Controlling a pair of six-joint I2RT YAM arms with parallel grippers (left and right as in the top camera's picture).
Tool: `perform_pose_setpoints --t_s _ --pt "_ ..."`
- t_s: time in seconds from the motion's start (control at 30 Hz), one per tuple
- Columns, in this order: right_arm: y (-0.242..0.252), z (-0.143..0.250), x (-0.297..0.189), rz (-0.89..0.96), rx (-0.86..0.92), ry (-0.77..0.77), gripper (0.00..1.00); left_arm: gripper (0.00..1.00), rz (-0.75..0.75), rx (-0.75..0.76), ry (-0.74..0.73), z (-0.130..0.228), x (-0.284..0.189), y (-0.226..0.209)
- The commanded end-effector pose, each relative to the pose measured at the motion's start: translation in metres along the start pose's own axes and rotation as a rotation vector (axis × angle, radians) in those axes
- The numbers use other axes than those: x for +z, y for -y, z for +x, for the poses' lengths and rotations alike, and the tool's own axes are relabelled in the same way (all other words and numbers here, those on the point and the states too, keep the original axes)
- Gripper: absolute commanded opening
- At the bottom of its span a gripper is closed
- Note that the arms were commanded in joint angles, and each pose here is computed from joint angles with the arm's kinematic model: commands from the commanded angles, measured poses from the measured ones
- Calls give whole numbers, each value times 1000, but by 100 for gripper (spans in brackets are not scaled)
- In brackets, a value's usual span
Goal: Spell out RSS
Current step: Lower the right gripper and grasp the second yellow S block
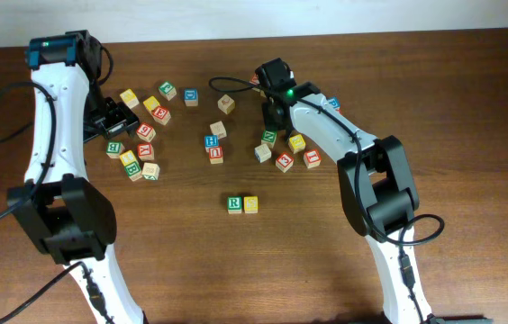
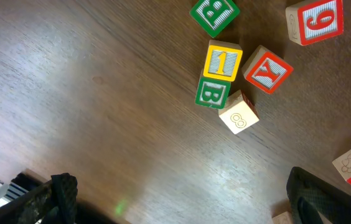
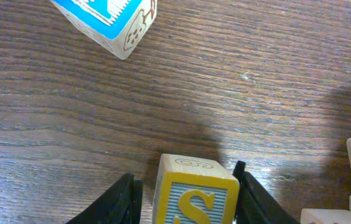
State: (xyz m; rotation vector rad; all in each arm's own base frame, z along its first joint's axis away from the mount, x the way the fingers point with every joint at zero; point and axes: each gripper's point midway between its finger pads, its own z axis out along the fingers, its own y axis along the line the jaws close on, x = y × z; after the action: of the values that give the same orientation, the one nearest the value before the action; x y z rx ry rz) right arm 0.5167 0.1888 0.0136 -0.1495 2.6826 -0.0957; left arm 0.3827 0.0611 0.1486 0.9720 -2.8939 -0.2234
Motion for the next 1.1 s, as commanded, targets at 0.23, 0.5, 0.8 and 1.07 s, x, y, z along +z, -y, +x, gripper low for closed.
perform_pose_setpoints --t_s 0.23,0.5,0.8,1.07 --pt "2 -5 -2 14 10 9 33 99 -5 9 13 -4 -1 1" --pt "2 -9 -7 12 12 14 33 99 -5 9 13 -4 -1 1" --pt "-1 -18 -15 -11 75 28 45 99 -5 9 13 -4 -1 1" --pt "0 -7 -13 -5 138 -15 45 99 -5 9 13 -4 -1 1"
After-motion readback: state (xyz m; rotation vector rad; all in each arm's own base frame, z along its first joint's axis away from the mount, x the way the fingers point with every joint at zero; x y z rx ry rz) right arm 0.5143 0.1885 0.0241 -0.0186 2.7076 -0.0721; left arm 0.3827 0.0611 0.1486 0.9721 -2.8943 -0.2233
